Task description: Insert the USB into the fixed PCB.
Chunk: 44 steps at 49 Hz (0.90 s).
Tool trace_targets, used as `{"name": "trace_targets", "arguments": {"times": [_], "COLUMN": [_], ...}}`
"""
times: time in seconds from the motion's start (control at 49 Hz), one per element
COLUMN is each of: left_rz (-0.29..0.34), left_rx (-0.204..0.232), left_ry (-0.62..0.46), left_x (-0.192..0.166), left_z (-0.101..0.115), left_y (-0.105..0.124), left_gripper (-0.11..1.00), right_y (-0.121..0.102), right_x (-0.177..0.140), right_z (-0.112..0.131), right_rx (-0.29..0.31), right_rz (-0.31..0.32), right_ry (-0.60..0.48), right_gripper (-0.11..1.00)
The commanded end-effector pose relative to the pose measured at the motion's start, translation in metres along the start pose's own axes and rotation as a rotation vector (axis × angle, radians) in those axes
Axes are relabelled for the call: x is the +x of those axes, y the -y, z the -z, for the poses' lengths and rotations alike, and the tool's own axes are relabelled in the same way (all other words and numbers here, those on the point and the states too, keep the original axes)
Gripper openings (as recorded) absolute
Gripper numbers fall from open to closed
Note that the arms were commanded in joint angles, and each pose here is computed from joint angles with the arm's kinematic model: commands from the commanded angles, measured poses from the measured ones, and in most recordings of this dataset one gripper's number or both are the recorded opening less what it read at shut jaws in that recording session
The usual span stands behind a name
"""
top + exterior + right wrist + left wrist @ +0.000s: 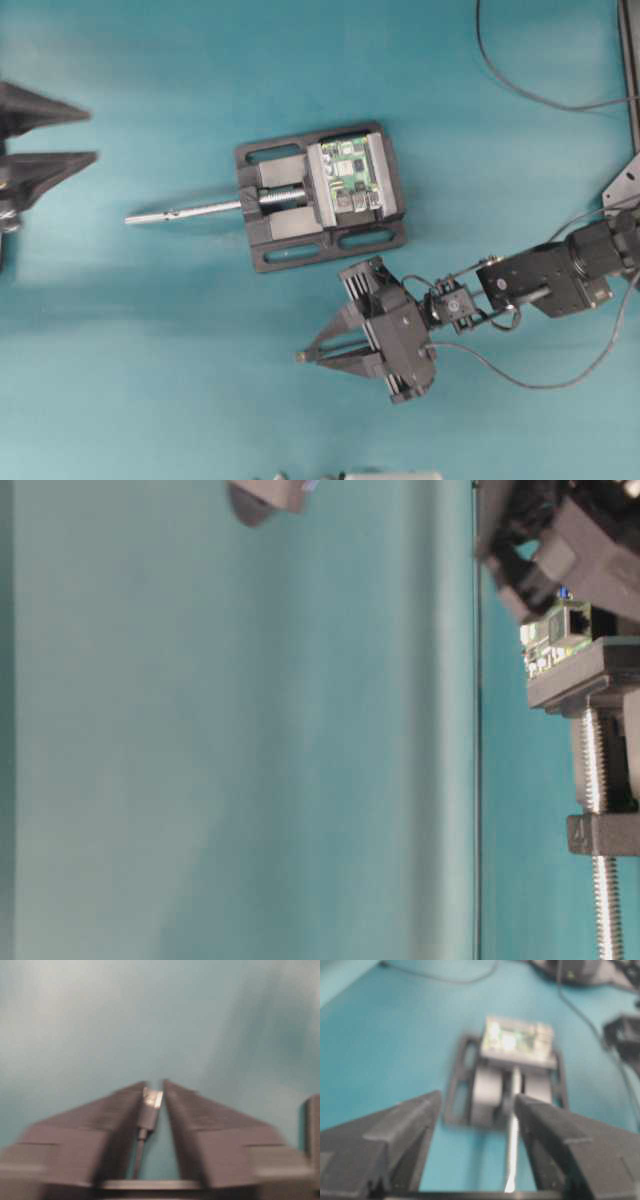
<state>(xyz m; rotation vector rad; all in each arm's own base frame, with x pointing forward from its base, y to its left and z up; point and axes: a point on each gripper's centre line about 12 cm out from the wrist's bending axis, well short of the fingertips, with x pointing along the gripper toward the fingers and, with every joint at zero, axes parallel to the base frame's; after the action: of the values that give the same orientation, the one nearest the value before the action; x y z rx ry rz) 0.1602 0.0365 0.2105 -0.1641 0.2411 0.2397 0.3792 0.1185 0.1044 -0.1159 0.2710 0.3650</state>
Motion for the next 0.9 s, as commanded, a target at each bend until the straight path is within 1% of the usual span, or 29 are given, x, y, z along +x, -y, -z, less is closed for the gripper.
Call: {"name": "trace_targets", "arguments": {"times": [0.0, 0.061, 0.082, 0.102, 0.184, 0.245, 0.306, 0.428, 0.673, 0.877], "left_rz": [0.003, 0.003, 0.003, 0.002, 0.0, -0.003, -0.006, -0.009, -0.013, -0.013], "left_rx": [0.023, 0.027, 0.027, 0.023, 0.029, 0.034, 0.034, 0.04, 0.04, 0.04], "left_ry": [-0.056, -0.094, -0.105, -0.105, -0.085, -0.084, -0.096, -0.087, -0.102, -0.094], "left_x": [-0.011, -0.014, -0.014, -0.015, -0.013, -0.011, -0.01, -0.006, -0.004, -0.005], "left_z": [0.009, 0.018, 0.021, 0.023, 0.025, 0.031, 0.038, 0.045, 0.05, 0.052], "left_y": [0.0, -0.001, -0.001, -0.001, -0.002, -0.003, -0.005, -0.006, -0.007, -0.007], "left_gripper": [0.76, 0.76, 0.76, 0.76, 0.76, 0.76, 0.76, 0.76, 0.76, 0.75], "right_y": [0.003, 0.003, 0.003, 0.003, 0.002, 0.002, 0.002, 0.002, 0.001, 0.002], "right_x": [0.005, 0.006, 0.006, 0.007, 0.008, 0.009, 0.01, 0.011, 0.013, 0.015], "right_z": [-0.007, -0.002, 0.0, 0.002, 0.009, 0.013, 0.015, 0.018, 0.024, 0.024], "right_rx": [0.02, 0.031, 0.031, 0.033, 0.034, 0.033, 0.034, 0.034, 0.036, 0.036], "right_rz": [0.012, 0.016, 0.016, 0.016, 0.015, 0.013, 0.013, 0.013, 0.012, 0.013], "right_ry": [0.027, 0.011, 0.004, -0.002, -0.022, -0.034, -0.038, -0.046, -0.078, -0.08], "right_gripper": [0.48, 0.56, 0.57, 0.57, 0.56, 0.55, 0.55, 0.55, 0.55, 0.54]}}
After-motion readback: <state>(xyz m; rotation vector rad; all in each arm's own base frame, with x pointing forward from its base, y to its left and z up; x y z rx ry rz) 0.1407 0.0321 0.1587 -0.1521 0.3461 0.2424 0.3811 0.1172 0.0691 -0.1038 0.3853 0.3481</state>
